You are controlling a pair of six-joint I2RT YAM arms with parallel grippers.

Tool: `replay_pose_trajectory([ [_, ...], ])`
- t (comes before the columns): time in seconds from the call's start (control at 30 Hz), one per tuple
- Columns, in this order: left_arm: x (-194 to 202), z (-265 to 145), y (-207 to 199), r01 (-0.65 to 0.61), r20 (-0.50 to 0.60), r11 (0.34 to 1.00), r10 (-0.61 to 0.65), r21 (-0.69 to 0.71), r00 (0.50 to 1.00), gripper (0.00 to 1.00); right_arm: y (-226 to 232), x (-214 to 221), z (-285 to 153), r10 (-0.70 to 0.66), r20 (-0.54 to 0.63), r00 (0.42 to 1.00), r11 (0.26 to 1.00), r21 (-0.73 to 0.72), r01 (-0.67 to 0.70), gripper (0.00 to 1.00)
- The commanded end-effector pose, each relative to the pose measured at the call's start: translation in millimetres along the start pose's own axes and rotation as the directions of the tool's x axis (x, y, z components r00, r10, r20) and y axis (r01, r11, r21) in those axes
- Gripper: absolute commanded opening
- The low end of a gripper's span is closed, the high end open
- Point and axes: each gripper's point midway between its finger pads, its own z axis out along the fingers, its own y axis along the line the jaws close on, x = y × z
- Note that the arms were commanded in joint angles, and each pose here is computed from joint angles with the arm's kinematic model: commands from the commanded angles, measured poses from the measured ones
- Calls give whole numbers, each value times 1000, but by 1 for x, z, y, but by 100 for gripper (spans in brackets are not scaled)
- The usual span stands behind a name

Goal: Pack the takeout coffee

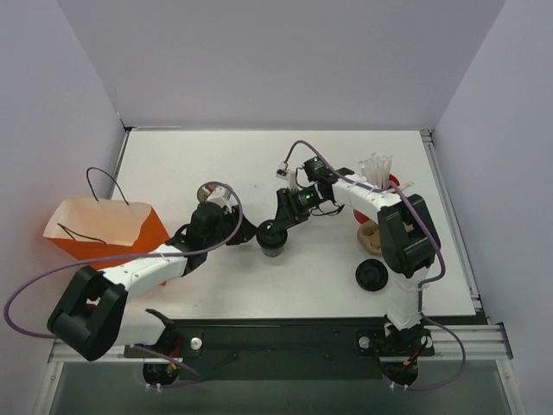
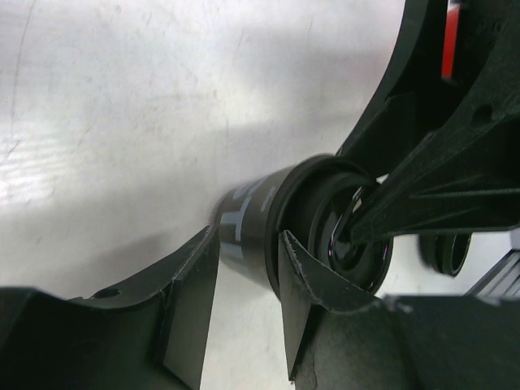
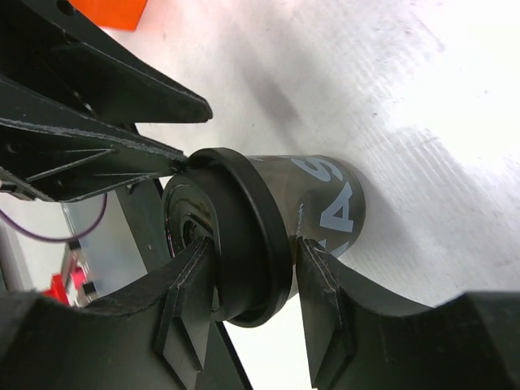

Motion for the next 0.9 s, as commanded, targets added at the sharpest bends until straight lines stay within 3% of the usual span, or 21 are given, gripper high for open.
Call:
replay_pose_trajectory([
  [0.0,8,-32,19,-67,-151,990,48,-125,987,46,-33,42,13,-50,-198,979,993,91,70,38],
  [0.3,-16,-34,-3,-91,-185,993,103,75,977,47,-26,34,11,-122,-245,962,986,78,145,38],
  [0.47,-33,-39,-36,-128,-125,966,159,224,979,52,-27,32,10,-136,-253,958,982,89,164,38],
  [0.7,-15,-25,-47,-117,-203,956,175,270,963,57,-22,27,9,-164,-251,954,977,91,192,43],
  [0.87,3,-12,-40,-126,-243,967,180,221,953,57,-20,25,7,-166,-247,955,976,96,195,51],
])
